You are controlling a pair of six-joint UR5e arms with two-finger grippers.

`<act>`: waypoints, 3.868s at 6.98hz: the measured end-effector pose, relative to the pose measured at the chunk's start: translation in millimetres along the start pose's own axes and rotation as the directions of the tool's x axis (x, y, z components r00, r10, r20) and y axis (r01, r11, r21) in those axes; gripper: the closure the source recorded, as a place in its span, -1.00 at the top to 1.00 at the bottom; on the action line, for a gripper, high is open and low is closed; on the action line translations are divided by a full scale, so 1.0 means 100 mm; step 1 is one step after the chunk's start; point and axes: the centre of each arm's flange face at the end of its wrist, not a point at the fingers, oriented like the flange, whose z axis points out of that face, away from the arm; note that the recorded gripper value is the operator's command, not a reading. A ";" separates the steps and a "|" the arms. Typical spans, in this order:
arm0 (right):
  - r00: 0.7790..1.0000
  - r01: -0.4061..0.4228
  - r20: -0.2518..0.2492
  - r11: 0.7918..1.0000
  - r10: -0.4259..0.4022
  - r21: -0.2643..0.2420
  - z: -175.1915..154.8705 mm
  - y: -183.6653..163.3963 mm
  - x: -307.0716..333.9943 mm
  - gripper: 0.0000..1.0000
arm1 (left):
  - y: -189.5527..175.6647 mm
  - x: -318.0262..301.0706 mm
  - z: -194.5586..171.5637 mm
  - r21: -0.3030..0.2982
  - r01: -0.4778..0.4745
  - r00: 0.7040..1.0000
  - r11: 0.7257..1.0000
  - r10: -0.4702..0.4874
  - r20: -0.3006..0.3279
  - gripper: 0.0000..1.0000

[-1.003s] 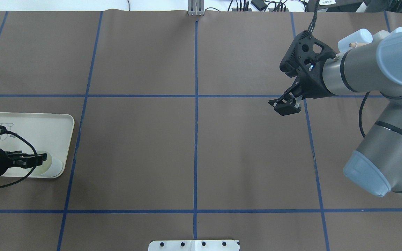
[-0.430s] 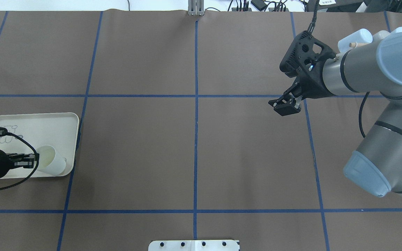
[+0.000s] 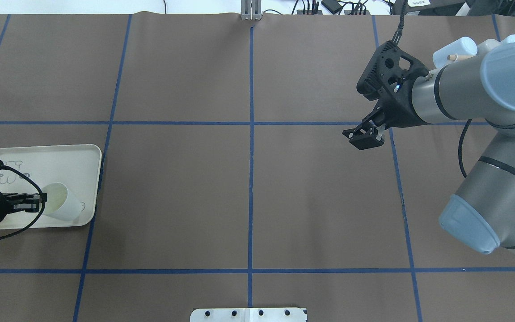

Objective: Transfer IKEA cup to right arm and place on rack

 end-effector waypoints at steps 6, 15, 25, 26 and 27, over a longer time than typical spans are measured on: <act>0.983 0.054 0.151 0.959 -0.099 0.278 0.64 -0.02 -0.57 0.98 | -0.81 1.56 -0.77 0.008 0.236 0.883 0.972 -0.211 -0.419 -1.00; 0.954 0.029 0.208 0.757 -0.216 0.652 1.00 -0.17 -1.75 0.98 | -1.05 2.96 -0.63 -0.075 0.256 0.757 0.964 -0.248 -0.605 -1.00; 0.951 0.013 0.221 0.741 -0.217 0.672 0.93 -0.21 -1.80 -0.02 | -0.83 3.06 -0.48 -0.117 0.233 0.764 0.966 -0.256 -0.593 -0.75; 0.951 0.005 0.227 0.742 -0.212 0.671 0.93 -0.21 -1.81 -0.29 | -0.83 3.06 -0.48 -0.117 0.232 0.764 0.966 -0.256 -0.593 0.38; 0.950 -0.005 0.235 0.744 -0.204 0.669 0.92 -0.21 -1.81 -0.37 | -0.83 3.06 -0.48 -0.117 0.230 0.764 0.966 -0.254 -0.594 0.99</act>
